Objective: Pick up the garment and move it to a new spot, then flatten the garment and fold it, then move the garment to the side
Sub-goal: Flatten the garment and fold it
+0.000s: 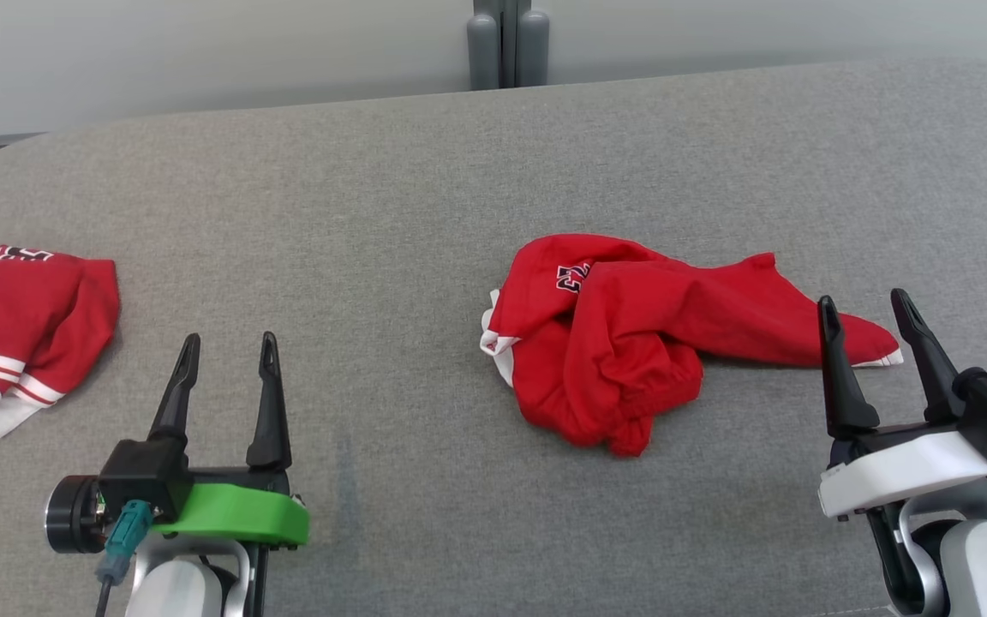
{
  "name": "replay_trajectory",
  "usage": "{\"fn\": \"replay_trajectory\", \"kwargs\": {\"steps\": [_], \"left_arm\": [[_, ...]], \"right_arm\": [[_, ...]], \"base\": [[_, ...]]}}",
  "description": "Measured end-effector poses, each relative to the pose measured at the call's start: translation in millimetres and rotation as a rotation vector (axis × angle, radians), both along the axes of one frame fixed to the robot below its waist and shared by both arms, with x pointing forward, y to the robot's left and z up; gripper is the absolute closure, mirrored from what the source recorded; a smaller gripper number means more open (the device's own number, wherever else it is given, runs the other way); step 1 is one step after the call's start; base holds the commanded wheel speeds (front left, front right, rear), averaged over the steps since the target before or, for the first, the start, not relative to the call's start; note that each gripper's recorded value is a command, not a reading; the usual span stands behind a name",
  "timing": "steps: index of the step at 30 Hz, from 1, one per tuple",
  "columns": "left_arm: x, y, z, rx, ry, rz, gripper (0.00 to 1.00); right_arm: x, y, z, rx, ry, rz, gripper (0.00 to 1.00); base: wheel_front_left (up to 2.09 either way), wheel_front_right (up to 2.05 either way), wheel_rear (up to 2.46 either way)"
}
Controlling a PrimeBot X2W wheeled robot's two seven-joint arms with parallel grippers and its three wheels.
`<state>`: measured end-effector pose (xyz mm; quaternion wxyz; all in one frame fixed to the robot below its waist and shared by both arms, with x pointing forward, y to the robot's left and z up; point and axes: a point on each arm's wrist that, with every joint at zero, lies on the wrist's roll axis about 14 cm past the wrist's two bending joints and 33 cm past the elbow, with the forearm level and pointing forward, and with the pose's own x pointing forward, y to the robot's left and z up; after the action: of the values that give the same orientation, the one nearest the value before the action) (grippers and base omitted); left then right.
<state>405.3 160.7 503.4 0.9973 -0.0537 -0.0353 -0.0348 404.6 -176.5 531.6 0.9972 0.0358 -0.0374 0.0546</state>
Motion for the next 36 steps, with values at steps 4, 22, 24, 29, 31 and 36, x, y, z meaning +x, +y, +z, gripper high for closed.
{"fn": "replay_trajectory", "kwargs": {"steps": [4, 22, 24, 29, 31, 36], "left_arm": [[1.6, -0.7, -1.7, -0.001, 0.004, -0.002, 0.0], [32.6, -7.6, -23.8, -0.004, 0.047, -0.022, 0.0], [34.5, -7.1, -26.7, -0.002, 0.053, -0.022, 0.0], [38.8, -8.2, -31.0, 0.002, 0.061, -0.027, 0.0], [40.3, -8.7, -31.0, 0.003, 0.059, -0.029, 0.0], [42.2, -11.1, -29.7, 0.007, 0.054, -0.035, 0.0]], "right_arm": [[2.3, -2.9, -11.9, -0.008, 0.037, -0.001, 0.0], [21.5, -69.4, -129.8, -0.059, 0.366, -0.15, 0.0], [24.8, -75.2, -136.8, -0.066, 0.387, -0.161, 0.0], [30.2, -75.6, -153.5, -0.075, 0.454, -0.138, 0.62], [31.1, -72.5, -157.6, -0.075, 0.476, -0.118, 1.0], [33.2, -66.2, -157.1, -0.062, 0.48, -0.08, 1.0]], "base": [[0.0, 0.0, 0.0], [0.0, 0.0, 0.0], [0.0, 0.0, 0.0], [0.0, 0.0, 0.0], [0.0, 0.0, 0.0], [0.0, 0.0, 0.0]]}}
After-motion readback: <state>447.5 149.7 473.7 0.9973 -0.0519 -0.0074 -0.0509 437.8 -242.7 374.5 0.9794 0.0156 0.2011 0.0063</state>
